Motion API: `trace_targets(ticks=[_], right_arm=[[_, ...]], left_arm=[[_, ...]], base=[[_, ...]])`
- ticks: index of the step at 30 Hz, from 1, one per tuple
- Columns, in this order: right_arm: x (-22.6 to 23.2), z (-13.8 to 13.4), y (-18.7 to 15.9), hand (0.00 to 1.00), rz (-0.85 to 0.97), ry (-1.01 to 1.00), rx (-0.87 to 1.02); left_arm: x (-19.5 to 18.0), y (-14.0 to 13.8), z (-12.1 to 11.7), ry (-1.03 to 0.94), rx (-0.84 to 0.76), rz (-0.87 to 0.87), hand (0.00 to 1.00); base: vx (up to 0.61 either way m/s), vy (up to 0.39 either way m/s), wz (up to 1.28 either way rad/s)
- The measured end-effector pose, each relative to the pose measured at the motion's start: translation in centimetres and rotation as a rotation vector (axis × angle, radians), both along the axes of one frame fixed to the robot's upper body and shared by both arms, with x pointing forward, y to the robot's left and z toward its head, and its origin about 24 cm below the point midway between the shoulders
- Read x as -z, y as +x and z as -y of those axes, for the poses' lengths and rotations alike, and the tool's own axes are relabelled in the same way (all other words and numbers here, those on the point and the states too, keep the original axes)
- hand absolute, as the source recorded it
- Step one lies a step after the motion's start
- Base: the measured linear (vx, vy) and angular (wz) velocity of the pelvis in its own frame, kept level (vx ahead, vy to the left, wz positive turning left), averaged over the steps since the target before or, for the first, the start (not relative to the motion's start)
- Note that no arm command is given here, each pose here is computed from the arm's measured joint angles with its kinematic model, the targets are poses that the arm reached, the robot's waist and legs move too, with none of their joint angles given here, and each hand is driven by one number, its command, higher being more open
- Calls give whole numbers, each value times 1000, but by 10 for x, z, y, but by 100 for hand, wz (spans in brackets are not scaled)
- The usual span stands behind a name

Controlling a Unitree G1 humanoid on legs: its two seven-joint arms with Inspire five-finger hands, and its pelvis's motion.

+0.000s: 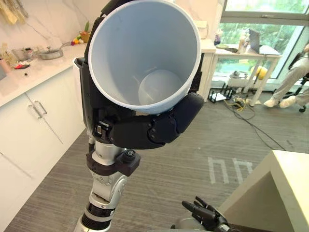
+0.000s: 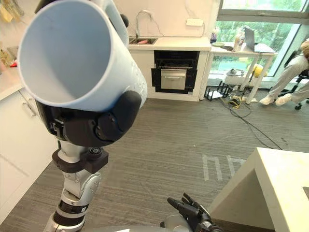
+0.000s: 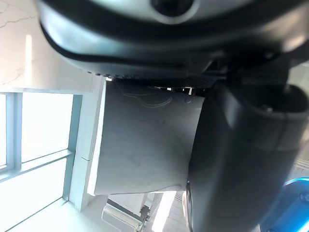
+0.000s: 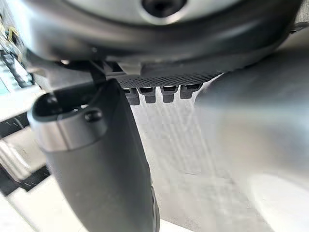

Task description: Walk over to the sink, pick up the cup, carry it to the dishwasher, place the cup inside the dishwasher, then close the dishwasher door

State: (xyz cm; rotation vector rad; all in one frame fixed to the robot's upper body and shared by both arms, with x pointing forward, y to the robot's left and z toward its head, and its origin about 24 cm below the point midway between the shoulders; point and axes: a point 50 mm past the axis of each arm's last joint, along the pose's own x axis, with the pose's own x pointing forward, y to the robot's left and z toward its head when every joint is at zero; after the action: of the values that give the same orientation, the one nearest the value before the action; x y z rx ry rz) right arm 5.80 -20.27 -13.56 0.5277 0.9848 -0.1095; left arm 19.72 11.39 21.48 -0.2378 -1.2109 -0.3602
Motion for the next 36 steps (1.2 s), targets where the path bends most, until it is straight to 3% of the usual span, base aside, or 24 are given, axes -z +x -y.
trace_targets(ticks=[3, 5, 11, 15, 20, 27, 32, 36], right_arm=[[7, 0, -22, 100, -2, 17, 24], [11, -4, -42, 100, -3, 19, 36], [10, -11, -47, 100, 133, -2, 14], [13, -10, -54, 100, 119, 6, 41], [14, -8, -55, 100, 125, 17, 69], [13, 0, -39, 100, 145, 40, 49], [11, 15, -31, 100, 142, 24, 18], [9, 21, -17, 100, 169, 13, -2]], left_arm=[[-1, 4, -11, -67, -159, -6, 0], [-1, 8, -27, -173, -352, -31, 0], [-16, -5, -74, -525, -776, 109, 0], [-22, -24, -85, -633, -838, 236, 0], [-18, -26, -89, -561, -899, 238, 0], [34, -16, -108, -284, -1072, -159, 0], [107, -1, -110, -29, -1041, -658, 0], [164, -5, -117, 5, -1019, -1009, 0]], base=[[194, -22, -30], [163, -137, 25], [-5, -111, 21], [-96, -33, 20], [-30, 9, 13], [6, -27, 9], [157, 75, 18], [258, 169, 17]])
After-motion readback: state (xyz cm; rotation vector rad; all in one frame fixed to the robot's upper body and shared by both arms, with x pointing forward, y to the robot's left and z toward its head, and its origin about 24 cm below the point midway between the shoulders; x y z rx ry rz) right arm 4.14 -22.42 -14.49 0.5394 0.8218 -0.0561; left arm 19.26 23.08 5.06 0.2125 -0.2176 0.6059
